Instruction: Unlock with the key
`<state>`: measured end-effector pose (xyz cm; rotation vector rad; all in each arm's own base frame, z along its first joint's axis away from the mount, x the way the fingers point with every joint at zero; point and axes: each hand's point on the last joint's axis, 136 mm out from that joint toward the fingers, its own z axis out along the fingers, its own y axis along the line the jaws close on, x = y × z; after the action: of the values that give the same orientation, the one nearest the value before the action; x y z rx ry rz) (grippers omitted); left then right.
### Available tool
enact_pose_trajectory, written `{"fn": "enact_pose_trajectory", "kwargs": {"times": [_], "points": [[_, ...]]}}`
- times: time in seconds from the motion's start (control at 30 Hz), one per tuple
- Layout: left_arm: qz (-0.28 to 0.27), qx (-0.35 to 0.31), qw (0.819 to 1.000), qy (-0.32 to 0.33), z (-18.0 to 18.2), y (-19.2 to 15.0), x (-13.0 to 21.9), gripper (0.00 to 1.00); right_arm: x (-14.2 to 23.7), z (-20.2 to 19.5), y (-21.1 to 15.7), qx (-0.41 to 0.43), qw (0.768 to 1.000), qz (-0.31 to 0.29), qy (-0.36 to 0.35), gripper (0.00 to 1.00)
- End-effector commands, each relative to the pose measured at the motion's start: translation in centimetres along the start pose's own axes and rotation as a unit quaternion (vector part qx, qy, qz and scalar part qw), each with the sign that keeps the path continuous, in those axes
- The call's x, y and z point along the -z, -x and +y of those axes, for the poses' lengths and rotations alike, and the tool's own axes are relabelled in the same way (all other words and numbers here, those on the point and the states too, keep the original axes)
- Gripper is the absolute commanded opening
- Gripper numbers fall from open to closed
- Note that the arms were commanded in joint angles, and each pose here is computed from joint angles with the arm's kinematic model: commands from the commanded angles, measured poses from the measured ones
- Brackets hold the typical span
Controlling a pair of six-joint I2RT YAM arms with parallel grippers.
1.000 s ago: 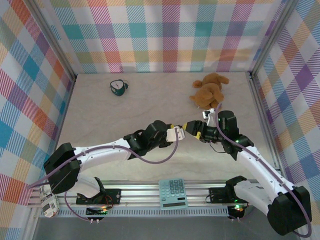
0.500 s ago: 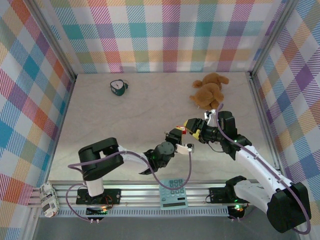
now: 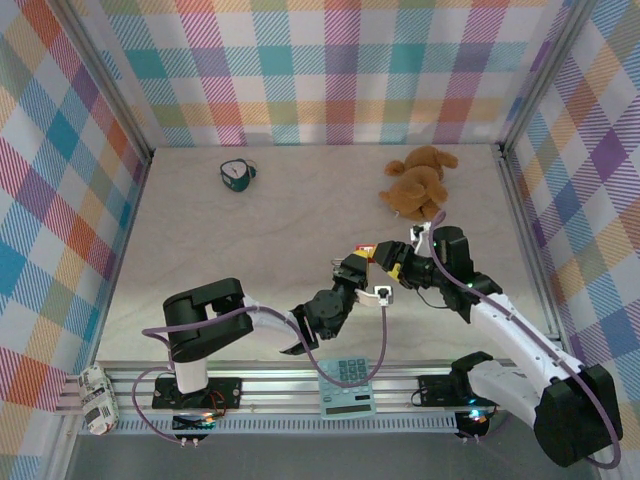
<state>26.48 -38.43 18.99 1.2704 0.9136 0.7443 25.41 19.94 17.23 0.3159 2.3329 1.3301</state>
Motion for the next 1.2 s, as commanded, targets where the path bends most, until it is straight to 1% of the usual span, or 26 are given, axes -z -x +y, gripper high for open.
{"fn": "enact_pose_trajectory", "kwargs": {"times": [0.0,0.1,0.2,0.27,0.47,0.6,0.7,0.73,0.83,0.87,0.93,1.0,1.03,1.13,1.17], "points": [[-0.002,0.042,0.998,0.044,3.3,0.5,0.5,0.0,-0.5,1.4,0.2,0.015,0.999,0.003,0.04,0.63],[-0.004,0.044,0.998,0.044,3.4,0.6,0.6,0.0,-0.5,1.9,0.5,0.017,0.999,-0.001,0.051,0.56],[-0.003,0.044,0.998,0.042,3.2,0.6,0.7,0.0,-0.4,2.3,0.7,0.011,0.998,-0.006,0.059,0.45],[-0.004,0.045,0.998,0.041,3.1,0.7,0.6,0.0,-0.4,2.4,0.6,0.004,0.998,-0.005,0.064,0.4],[-0.006,0.048,0.998,0.043,3.1,1.1,0.4,0.0,-0.3,3.1,0.5,-0.007,0.996,0.001,0.083,0.35],[-0.006,0.053,0.998,0.045,3.3,1.2,0.4,0.0,0.1,3.7,0.7,-0.004,0.996,-0.005,0.091,0.29],[-0.007,0.054,0.998,0.045,3.3,1.2,0.5,0.02,0.4,3.8,0.7,-0.002,0.996,-0.009,0.09,0.26],[-0.006,0.054,0.998,0.045,3.3,1.2,0.5,0.05,0.5,3.9,0.7,-0.001,0.996,-0.012,0.091,0.26],[-0.004,0.053,0.998,0.044,3.2,1.1,0.6,0.17,0.7,4.0,0.8,0.002,0.996,-0.017,0.09,0.26],[-0.004,0.053,0.998,0.044,3.2,1.1,0.6,0.18,0.8,4.0,0.9,0.004,0.996,-0.02,0.088,0.25],[-0.003,0.053,0.998,0.043,3.2,1.0,0.7,0.29,0.9,4.0,1.0,0.008,0.996,-0.023,0.087,0.25],[-0.004,0.056,0.998,0.043,3.3,1.0,0.9,0.37,0.9,3.9,1.1,0.01,0.996,-0.027,0.082,0.25],[-0.006,0.057,0.998,0.041,3.2,1.0,1.0,0.43,0.9,3.8,1.1,0.013,0.996,-0.028,0.08,0.25],[-0.012,0.053,0.998,0.035,2.8,1.2,1.6,0.55,0.8,3.3,1.5,0.018,0.997,-0.037,0.064,0.24],[-0.011,0.053,0.998,0.034,2.7,1.2,1.8,0.57,0.7,3.2,1.6,0.02,0.997,-0.038,0.061,0.24]]}}
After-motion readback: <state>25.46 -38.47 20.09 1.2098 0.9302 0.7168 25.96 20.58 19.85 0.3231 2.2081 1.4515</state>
